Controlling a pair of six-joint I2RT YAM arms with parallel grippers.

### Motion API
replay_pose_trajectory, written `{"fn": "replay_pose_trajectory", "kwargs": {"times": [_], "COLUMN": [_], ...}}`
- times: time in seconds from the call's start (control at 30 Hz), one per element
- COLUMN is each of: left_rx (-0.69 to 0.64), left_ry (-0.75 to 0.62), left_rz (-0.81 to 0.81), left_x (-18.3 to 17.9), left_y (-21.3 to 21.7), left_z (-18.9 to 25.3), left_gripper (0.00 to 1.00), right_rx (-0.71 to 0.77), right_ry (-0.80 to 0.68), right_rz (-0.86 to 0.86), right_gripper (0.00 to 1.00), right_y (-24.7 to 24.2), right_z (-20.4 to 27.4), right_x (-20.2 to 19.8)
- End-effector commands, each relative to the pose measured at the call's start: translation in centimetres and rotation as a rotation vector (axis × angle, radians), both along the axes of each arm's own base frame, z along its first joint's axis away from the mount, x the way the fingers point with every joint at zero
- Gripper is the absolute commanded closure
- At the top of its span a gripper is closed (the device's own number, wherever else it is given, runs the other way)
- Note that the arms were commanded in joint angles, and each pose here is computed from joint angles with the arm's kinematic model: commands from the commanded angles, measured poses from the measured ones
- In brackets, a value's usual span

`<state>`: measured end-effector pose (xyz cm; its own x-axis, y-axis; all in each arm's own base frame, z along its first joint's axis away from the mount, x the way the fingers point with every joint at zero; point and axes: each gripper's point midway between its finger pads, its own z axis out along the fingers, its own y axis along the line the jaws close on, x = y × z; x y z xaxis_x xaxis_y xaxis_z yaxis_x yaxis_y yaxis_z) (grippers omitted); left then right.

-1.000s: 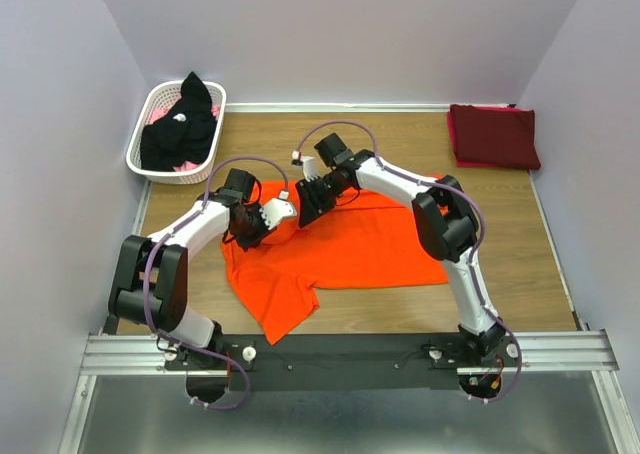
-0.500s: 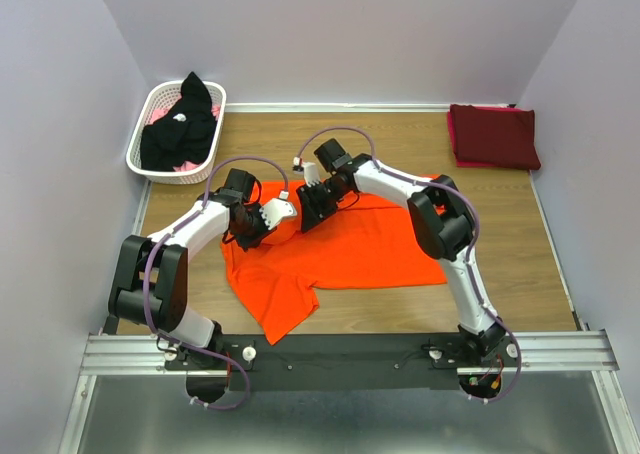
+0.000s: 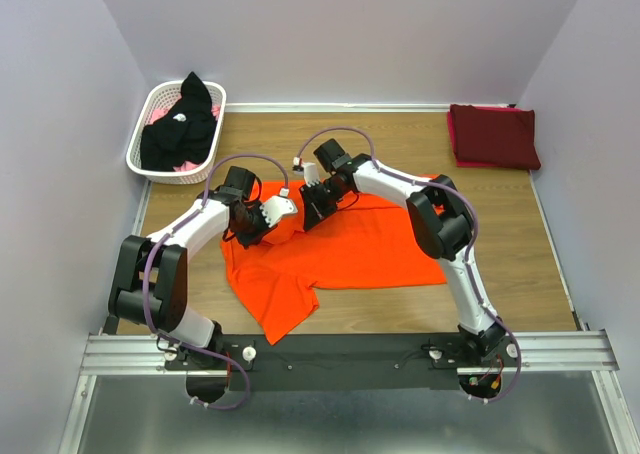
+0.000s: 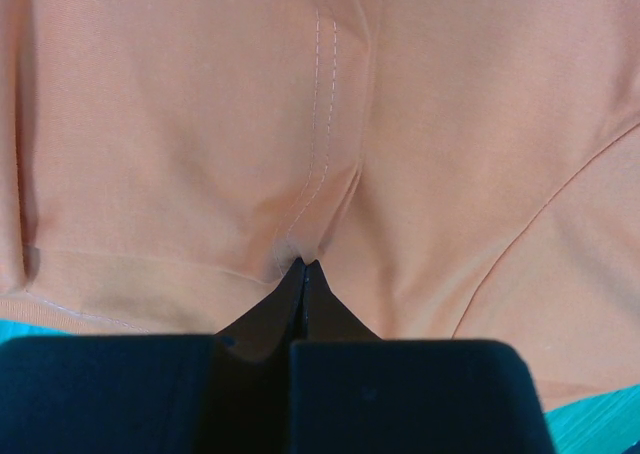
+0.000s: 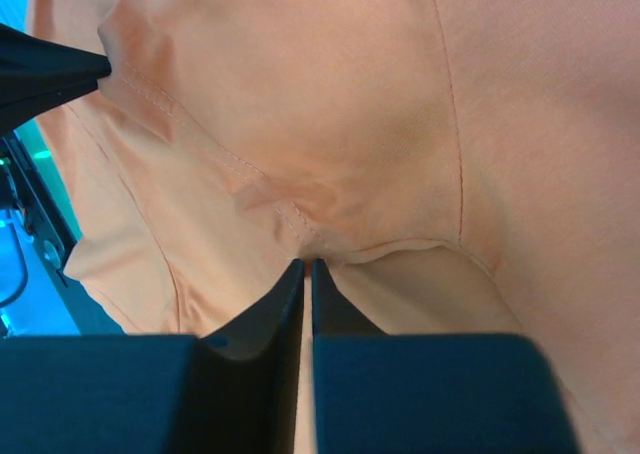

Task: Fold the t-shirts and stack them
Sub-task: Fold the flattened tshirt in 1/3 of the way

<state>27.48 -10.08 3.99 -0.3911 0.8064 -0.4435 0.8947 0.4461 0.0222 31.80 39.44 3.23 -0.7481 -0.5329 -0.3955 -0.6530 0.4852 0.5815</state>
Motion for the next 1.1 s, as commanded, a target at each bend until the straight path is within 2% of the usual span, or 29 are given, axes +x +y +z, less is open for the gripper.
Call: {"fn": "replay_pose_trajectory", "kwargs": {"times": [0.0, 0.07, 0.27, 0.3, 0.37, 0.4, 0.47, 0.5, 0.87, 1.07], "left_rx": [-0.039, -0.042, -0.046, -0.047, -0.049, -0.049, -0.054, -0.052, -0.055, -0.056], "left_ry": [-0.019, -0.026, -0.029, -0.032, -0.028, -0.025, -0.022, -0.018, -0.023, -0.016], "left_rz": [-0.005, -0.007, -0.005, -0.006, -0.006, -0.003, -0.005, -0.005, -0.004, -0.006], "left_x": [0.4, 0.4, 0.3, 0.4, 0.3, 0.2, 0.2, 0.2, 0.4, 0.3], "left_y": [-0.8, -0.8, -0.8, -0.8, -0.8, -0.8, -1.0, -0.9, -1.0, -1.0], "left_z": [1.2, 1.4, 2.1, 2.2, 2.2, 2.1, 2.0, 1.8, 1.9, 1.6], "left_gripper": [1.00, 1.00, 1.00, 1.00, 1.00, 1.00, 1.00, 1.00, 1.00, 1.00], "right_rx": [0.016, 0.021, 0.044, 0.049, 0.042, 0.041, 0.035, 0.028, -0.102, -0.197], "right_ry": [-0.036, -0.035, -0.056, -0.066, -0.081, -0.088, -0.092, -0.087, -0.152, -0.218], "right_rz": [0.004, 0.007, 0.016, 0.018, 0.019, 0.019, 0.022, 0.023, 0.044, 0.002], "right_gripper": [0.95, 0.99, 0.99, 0.97, 0.70, 0.52, 0.39, 0.36, 0.39, 0.43], "right_y": [0.9, 0.9, 0.8, 0.8, 0.6, 0.5, 0.6, 0.6, 1.3, 0.0], "right_z": [1.1, 1.3, 2.9, 3.3, 3.4, 3.5, 3.3, 2.9, -0.5, -1.8], "right_x": [0.5, 0.5, 0.2, 0.3, 0.3, 0.3, 0.2, 0.1, -0.9, 0.4]}}
